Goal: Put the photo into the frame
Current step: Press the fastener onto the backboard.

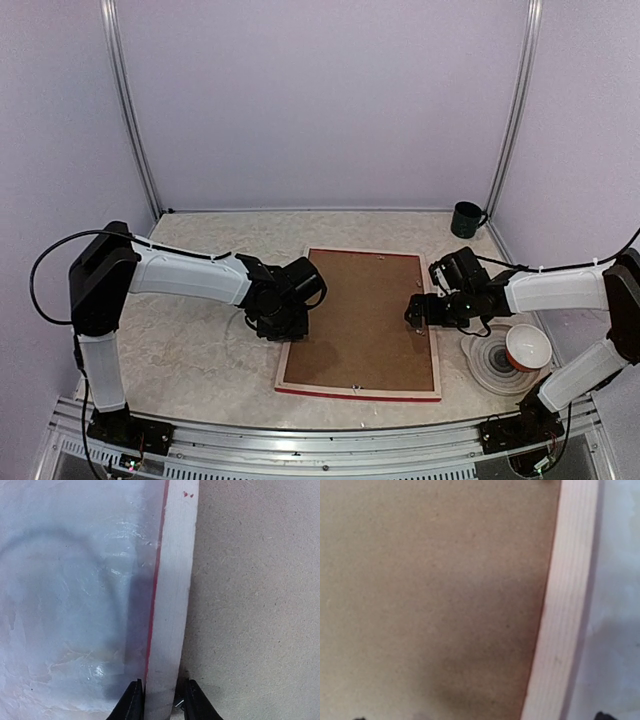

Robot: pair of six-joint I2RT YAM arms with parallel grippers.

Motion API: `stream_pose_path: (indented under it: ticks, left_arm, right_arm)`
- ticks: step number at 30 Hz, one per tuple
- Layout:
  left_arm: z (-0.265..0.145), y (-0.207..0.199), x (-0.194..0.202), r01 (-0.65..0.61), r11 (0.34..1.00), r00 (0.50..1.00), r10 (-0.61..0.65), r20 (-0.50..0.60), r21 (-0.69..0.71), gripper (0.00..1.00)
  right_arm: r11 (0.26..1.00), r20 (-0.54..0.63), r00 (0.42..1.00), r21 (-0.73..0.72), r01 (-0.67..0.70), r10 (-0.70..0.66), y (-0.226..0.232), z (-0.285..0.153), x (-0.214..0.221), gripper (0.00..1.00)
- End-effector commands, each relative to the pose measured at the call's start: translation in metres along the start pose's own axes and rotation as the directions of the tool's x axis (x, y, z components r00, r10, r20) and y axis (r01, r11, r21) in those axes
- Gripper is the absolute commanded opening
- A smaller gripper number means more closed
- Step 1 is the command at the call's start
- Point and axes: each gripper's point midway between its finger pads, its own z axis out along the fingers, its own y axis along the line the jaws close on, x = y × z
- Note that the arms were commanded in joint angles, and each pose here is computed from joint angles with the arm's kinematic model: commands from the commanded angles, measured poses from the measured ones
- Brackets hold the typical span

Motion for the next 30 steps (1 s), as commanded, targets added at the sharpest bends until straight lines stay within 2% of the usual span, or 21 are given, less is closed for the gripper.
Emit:
stream_pose_path:
  ticks: [1,4,9,15,22,30]
  left_arm:
    - [0.005,0.010,0.007,-0.001,1.000,1.000,0.001,-0.012,-0.017,0.26]
    - [0.007,0.011,0.010,0.000,1.000,1.000,0.000,-0.019,-0.016,0.19]
    - [0.008,0.010,0.011,0.002,1.000,1.000,-0.002,-0.020,-0.006,0.19]
    - [-0.012,0.000,-0.009,0.001,0.999,0.999,-0.003,0.054,0.034,0.43]
    - [-0.042,0.003,-0.050,-0.004,0.998,0.983,-0.008,0.183,0.062,0.51]
    - [-0.043,0.001,-0.091,-0.052,0.992,0.961,0.017,0.277,0.119,0.62]
  right_arm:
    - [1.000,0.040,0.999,-0.003,-0.006,0.006,0.002,-0.007,-0.016,0.99]
    - [1.000,0.049,0.999,-0.003,-0.004,0.004,0.003,-0.009,-0.019,0.99]
    - [1.000,0.044,0.999,-0.004,-0.002,0.002,0.004,-0.008,-0.020,0.99]
    - [1.000,0.047,0.999,0.004,0.008,-0.008,0.008,-0.010,-0.034,0.99]
    - [0.998,0.066,0.998,0.053,-0.015,0.011,-0.002,-0.011,-0.067,0.99]
    - [0.994,0.051,0.998,0.100,-0.031,0.026,-0.021,0.010,-0.099,0.99]
